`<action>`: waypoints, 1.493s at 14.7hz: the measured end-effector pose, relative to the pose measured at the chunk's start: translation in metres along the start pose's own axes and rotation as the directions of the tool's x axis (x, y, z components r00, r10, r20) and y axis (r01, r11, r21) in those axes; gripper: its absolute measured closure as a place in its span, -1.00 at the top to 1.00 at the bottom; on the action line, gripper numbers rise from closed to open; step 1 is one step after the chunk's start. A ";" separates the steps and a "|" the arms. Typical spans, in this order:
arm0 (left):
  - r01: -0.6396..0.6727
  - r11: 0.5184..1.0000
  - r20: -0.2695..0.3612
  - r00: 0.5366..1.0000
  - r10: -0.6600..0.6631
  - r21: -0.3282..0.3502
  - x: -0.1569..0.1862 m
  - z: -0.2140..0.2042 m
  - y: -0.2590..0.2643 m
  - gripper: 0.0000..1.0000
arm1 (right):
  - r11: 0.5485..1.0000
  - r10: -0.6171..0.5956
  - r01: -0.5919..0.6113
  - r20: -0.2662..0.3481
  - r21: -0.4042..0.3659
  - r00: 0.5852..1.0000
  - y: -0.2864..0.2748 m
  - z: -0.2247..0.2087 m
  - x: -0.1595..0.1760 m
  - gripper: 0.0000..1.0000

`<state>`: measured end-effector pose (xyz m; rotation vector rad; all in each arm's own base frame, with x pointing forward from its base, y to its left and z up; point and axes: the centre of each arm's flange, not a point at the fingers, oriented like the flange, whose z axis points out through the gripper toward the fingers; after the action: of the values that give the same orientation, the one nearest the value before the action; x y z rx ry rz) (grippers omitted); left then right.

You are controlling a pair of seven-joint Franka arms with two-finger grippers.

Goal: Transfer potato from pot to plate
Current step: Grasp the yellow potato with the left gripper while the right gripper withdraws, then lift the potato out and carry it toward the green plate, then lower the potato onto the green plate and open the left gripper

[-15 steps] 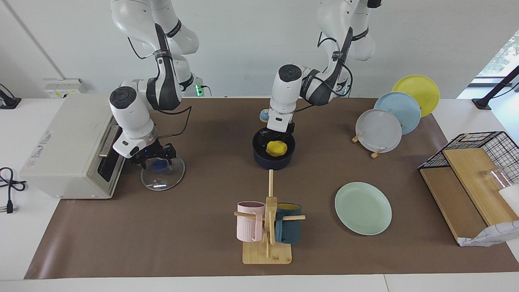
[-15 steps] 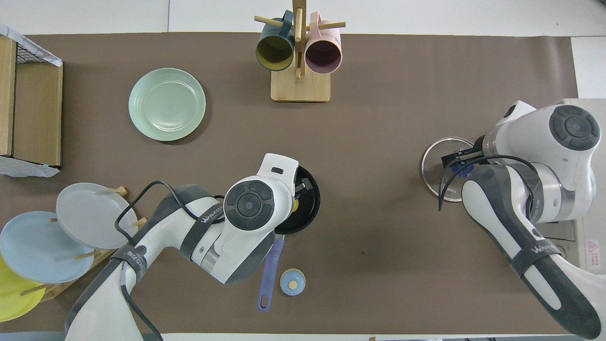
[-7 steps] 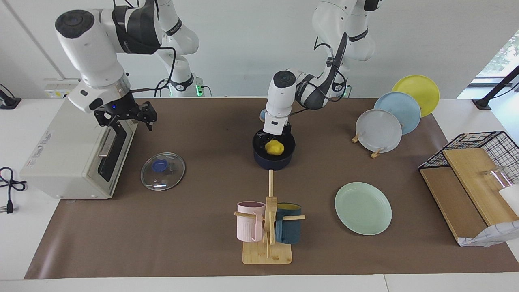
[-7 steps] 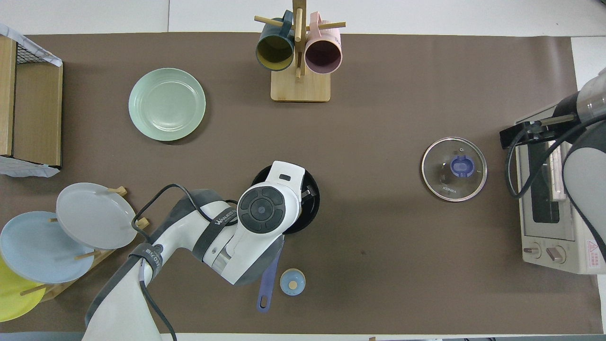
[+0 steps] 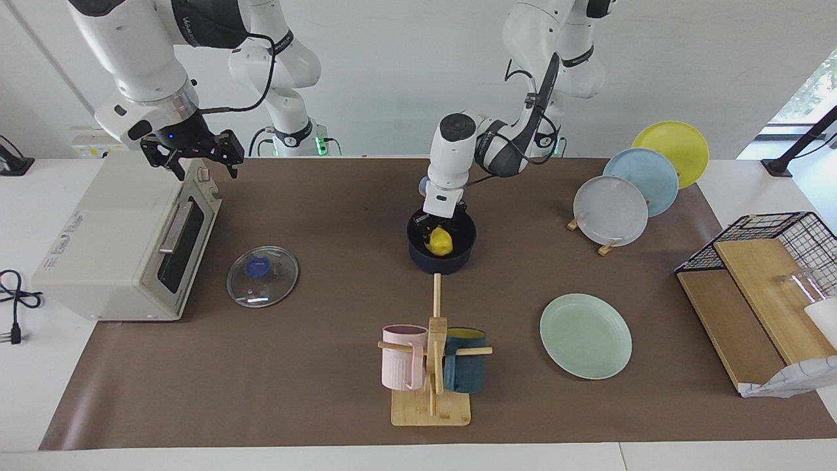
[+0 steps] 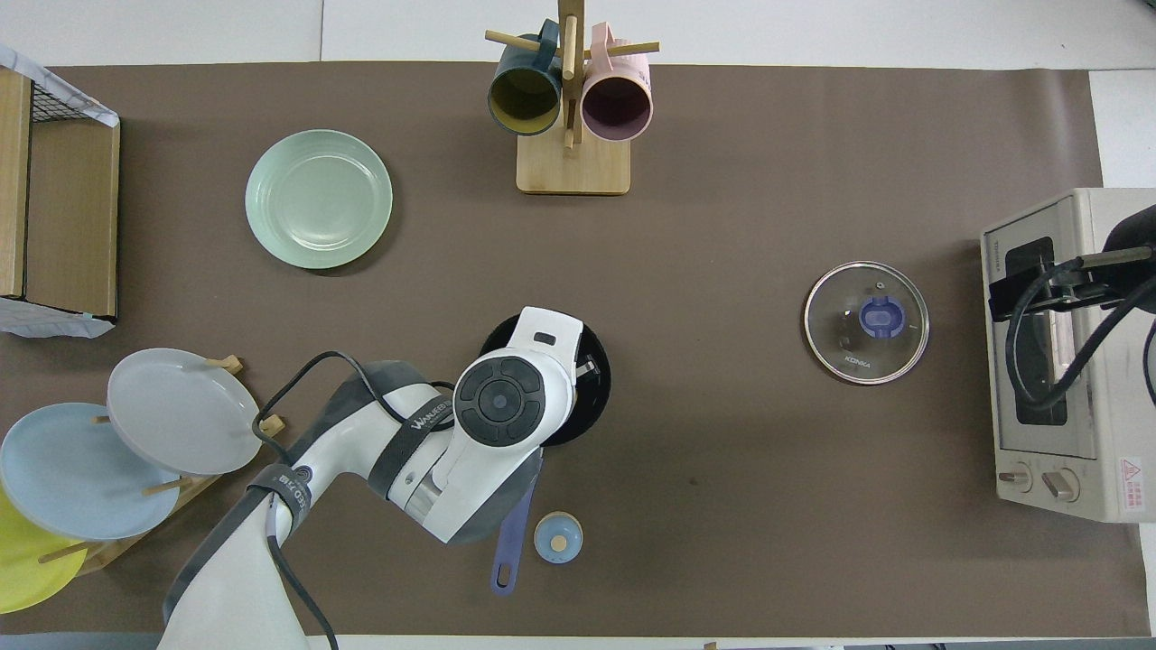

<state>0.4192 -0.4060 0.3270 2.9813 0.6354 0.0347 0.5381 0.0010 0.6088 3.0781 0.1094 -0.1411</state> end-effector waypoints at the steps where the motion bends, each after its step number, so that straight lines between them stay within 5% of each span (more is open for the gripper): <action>1: 0.001 1.000 -0.001 1.000 -0.001 -0.001 0.000 0.000 0.000 0.19 | 1.000 0.004 -0.004 -0.001 0.001 1.000 0.002 -0.001 0.000 1.00; 7: 0.009 1.000 -0.010 1.000 -0.009 -0.016 0.007 -0.010 0.003 0.16 | 0.997 0.058 -0.058 -0.016 0.042 0.998 0.009 -0.005 0.000 1.00; 10: 0.011 1.000 -0.017 1.000 -0.011 -0.018 0.033 -0.072 0.010 0.16 | 0.996 0.075 -0.074 -0.019 0.043 0.997 0.015 -0.006 -0.001 1.00; 16: -0.080 0.997 -0.025 0.996 0.080 -0.011 0.137 -0.230 -0.044 0.16 | 0.994 0.097 -0.096 -0.019 0.046 0.995 0.026 -0.006 -0.002 1.00; 22: -0.212 0.977 -0.018 0.977 0.212 -0.004 0.263 -0.224 -0.143 0.16 | 0.994 0.096 -0.094 -0.025 0.049 0.995 0.026 -0.009 -0.002 1.00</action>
<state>0.5920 -0.1492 0.5367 3.0320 0.3151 0.0780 0.5385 -0.0240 0.6191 3.1255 -0.0399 -0.0985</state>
